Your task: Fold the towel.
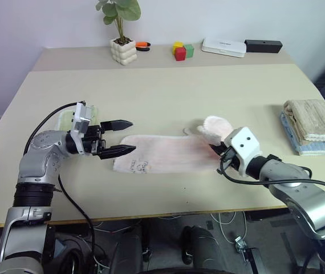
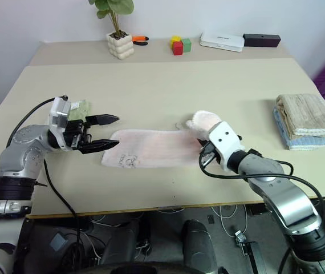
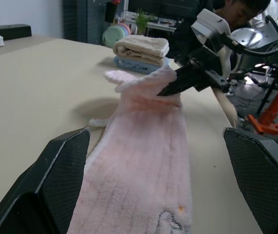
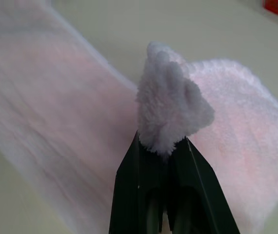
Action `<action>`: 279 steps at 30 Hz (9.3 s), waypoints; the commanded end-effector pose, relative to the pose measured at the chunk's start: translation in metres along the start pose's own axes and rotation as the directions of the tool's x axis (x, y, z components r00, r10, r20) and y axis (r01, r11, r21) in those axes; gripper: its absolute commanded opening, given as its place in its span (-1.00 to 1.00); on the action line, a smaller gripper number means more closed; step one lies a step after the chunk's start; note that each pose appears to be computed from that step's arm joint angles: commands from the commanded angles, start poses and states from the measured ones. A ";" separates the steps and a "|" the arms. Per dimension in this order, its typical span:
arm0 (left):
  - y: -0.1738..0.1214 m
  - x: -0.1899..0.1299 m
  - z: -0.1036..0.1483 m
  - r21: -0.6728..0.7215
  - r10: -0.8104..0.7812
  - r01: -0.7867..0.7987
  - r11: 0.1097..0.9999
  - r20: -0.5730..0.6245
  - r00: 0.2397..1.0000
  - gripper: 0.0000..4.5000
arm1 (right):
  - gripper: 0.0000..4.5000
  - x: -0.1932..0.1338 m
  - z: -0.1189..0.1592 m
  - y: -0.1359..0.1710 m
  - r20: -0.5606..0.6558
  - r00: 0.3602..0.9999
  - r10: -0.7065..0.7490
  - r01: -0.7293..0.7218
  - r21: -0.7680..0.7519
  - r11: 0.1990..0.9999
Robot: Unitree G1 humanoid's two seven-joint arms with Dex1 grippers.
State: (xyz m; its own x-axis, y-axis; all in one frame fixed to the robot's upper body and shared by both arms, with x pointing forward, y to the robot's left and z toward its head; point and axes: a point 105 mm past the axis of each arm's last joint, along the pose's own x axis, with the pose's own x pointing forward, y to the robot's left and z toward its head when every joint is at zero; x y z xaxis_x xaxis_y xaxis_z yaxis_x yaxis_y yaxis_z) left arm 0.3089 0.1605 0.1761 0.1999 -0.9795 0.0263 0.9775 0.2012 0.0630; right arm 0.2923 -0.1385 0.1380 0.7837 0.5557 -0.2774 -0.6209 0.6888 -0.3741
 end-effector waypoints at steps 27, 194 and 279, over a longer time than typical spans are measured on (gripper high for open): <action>-0.005 -0.006 0.009 0.028 0.005 -0.005 1.000 -0.007 1.000 1.00 | 0.97 -0.021 0.036 -0.028 0.218 0.970 0.109 -0.159 0.226 0.961; -0.061 0.211 0.030 -0.489 -0.382 0.429 0.759 0.199 0.903 0.99 | 1.00 -0.104 0.036 -0.077 0.314 0.941 -0.122 0.100 0.088 0.991; -0.020 0.114 -0.052 -0.823 0.124 -0.194 0.534 -0.151 0.981 0.99 | 0.99 -0.081 0.025 -0.049 0.271 0.956 0.112 -0.142 0.094 0.985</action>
State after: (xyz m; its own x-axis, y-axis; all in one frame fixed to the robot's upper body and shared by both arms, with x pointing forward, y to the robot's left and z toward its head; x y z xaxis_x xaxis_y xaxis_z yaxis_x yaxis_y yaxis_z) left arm 0.3182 0.0488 0.1176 0.3614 -0.9241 -0.1245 0.5117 0.3081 -0.8020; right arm 0.2646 -0.2074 0.1865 0.6934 0.7150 -0.0895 -0.7157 0.6691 -0.2001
